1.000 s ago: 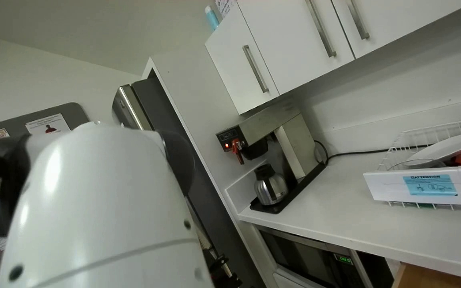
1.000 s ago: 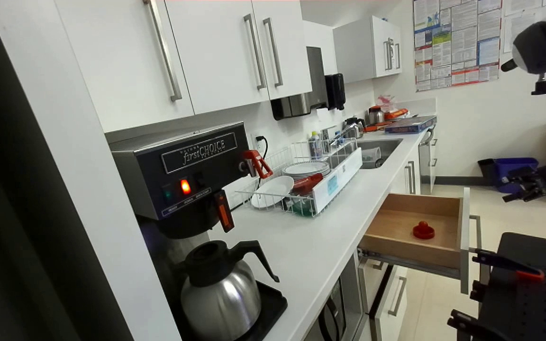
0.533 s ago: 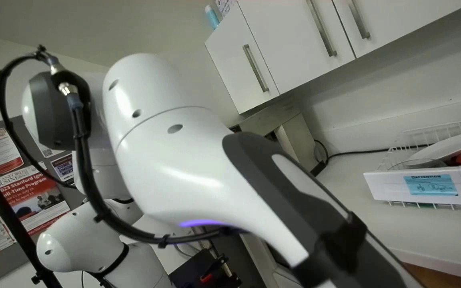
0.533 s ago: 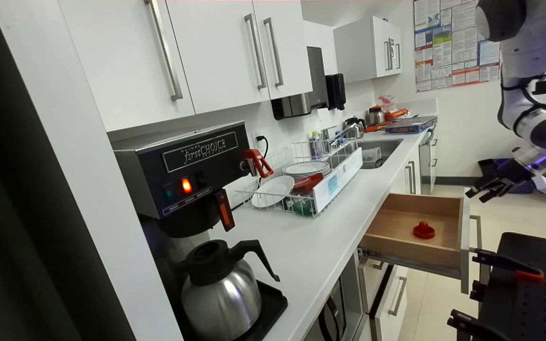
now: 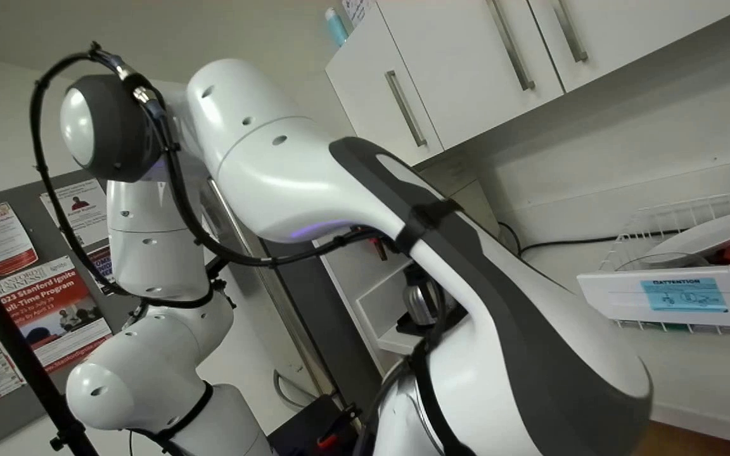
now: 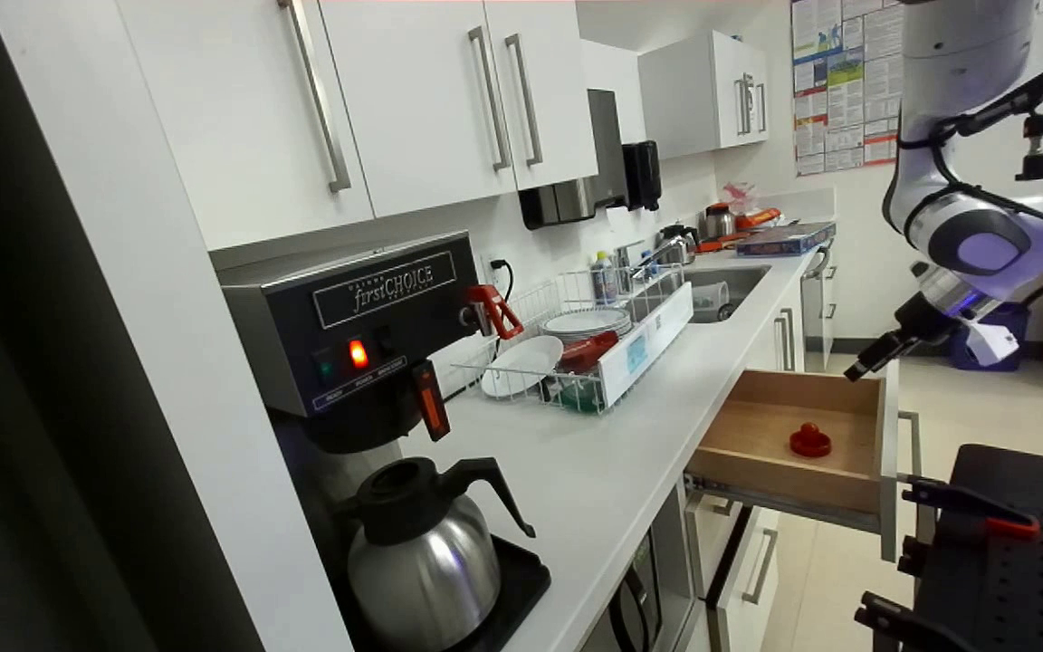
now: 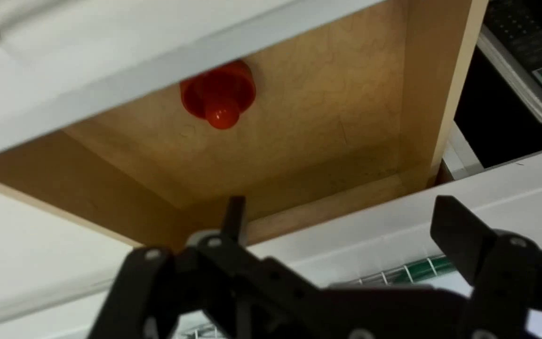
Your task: Open the top drawer of the kitchen unit
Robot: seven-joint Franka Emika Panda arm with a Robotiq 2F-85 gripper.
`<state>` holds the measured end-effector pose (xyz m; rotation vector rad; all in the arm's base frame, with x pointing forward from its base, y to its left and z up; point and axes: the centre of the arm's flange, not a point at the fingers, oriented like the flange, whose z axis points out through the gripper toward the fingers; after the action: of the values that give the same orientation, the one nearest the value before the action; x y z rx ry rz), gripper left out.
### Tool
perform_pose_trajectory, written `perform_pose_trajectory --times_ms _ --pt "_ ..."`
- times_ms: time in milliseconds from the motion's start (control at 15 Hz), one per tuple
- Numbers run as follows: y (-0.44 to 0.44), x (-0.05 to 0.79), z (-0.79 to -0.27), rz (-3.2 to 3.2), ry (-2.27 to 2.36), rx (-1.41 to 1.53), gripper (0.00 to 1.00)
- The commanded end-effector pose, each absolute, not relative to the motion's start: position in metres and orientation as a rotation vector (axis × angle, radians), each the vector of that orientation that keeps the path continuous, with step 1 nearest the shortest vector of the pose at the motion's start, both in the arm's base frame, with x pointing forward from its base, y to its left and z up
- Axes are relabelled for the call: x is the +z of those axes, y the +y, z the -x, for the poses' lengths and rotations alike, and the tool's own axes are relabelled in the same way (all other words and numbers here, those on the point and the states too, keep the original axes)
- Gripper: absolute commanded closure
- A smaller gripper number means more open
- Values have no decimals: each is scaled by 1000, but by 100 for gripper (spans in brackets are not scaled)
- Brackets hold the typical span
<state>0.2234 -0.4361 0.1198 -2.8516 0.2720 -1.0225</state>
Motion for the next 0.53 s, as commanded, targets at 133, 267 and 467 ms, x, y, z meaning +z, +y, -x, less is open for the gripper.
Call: perform_pose_trajectory --times_ms 133,267,467 --pt "-399 210 -252 2969 4 -1094 0" --pt "-401 237 -269 2987 -64 -1062 0" --pt "-401 268 -294 3030 -152 -962 0"
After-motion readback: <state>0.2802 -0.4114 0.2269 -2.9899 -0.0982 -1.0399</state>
